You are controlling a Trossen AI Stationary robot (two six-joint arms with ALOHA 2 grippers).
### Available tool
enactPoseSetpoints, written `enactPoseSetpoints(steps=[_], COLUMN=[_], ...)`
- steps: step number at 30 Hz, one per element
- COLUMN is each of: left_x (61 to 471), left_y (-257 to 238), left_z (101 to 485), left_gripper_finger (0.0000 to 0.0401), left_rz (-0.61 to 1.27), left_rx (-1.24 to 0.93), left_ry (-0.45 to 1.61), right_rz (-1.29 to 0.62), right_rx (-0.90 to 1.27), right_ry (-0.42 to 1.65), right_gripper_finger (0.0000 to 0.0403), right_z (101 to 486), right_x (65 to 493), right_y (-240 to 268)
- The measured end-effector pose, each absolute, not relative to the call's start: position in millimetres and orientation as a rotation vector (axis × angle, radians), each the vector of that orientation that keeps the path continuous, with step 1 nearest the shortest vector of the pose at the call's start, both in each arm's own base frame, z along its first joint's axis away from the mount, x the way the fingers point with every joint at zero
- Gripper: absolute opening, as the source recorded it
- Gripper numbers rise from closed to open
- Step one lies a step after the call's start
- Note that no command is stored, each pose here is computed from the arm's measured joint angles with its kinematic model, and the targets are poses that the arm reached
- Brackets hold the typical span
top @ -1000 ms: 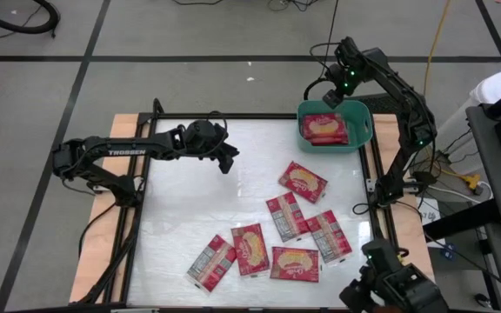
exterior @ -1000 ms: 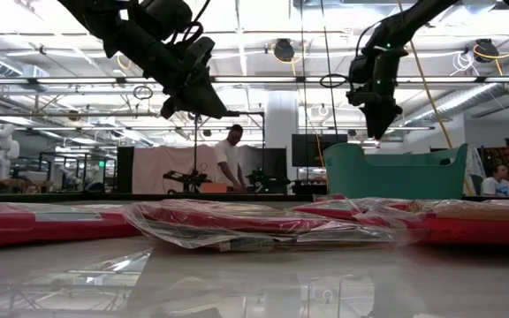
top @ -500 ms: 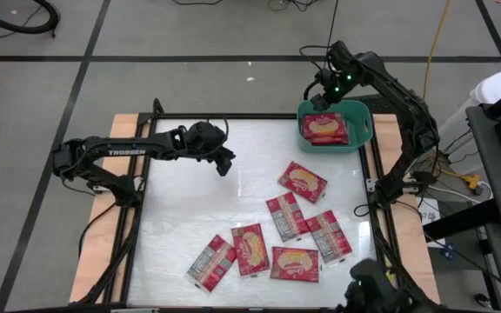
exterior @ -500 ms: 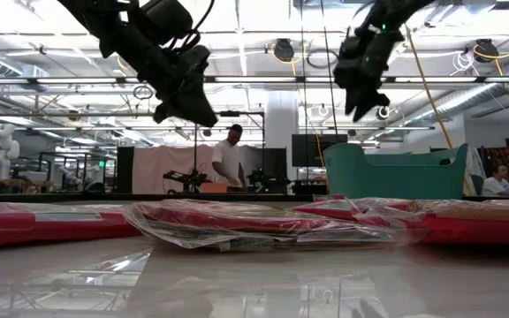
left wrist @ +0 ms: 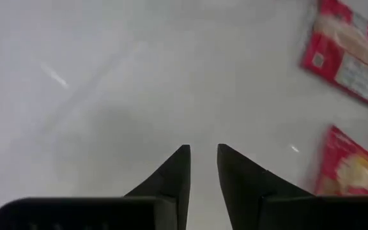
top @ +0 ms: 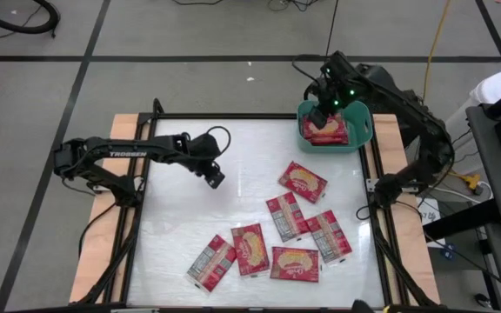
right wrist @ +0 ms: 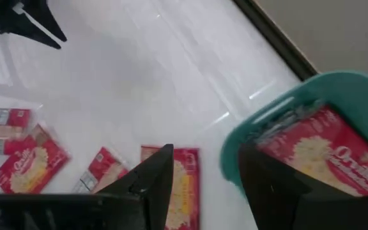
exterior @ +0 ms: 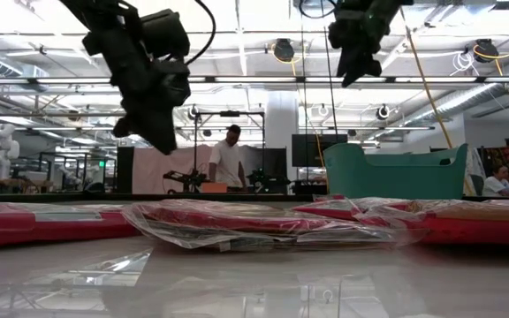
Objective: Sort popcorn bags into baskets
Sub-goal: Put the red popcorn bag into the green bin
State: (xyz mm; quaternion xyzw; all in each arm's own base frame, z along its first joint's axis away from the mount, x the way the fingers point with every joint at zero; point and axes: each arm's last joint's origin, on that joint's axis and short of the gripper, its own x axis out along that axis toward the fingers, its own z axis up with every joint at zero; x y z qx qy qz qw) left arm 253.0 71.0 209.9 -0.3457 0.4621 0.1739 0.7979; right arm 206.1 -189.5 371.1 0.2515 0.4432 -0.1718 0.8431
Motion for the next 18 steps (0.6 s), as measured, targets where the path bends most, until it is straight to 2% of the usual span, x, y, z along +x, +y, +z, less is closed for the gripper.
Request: enactPoseSetpoints(steps=[11,18], left_x=[258.5,269.3], left_y=[19.0,-21.5], left_z=[209.1,215.0], left_gripper_finger=[0.0206,0.0261], left_rz=[0.297,0.223], left_rx=[-0.989,-1.096], left_ry=[1.103,1.056], right_rz=[-0.338,-0.321], right_rx=[0.587,0.608], right_ry=[0.869,0.774], right_gripper_finger=[0.0164,0.0164], right_z=[351.2,353.9], right_x=[206.0,192.8], right_y=[-147.8,-119.3])
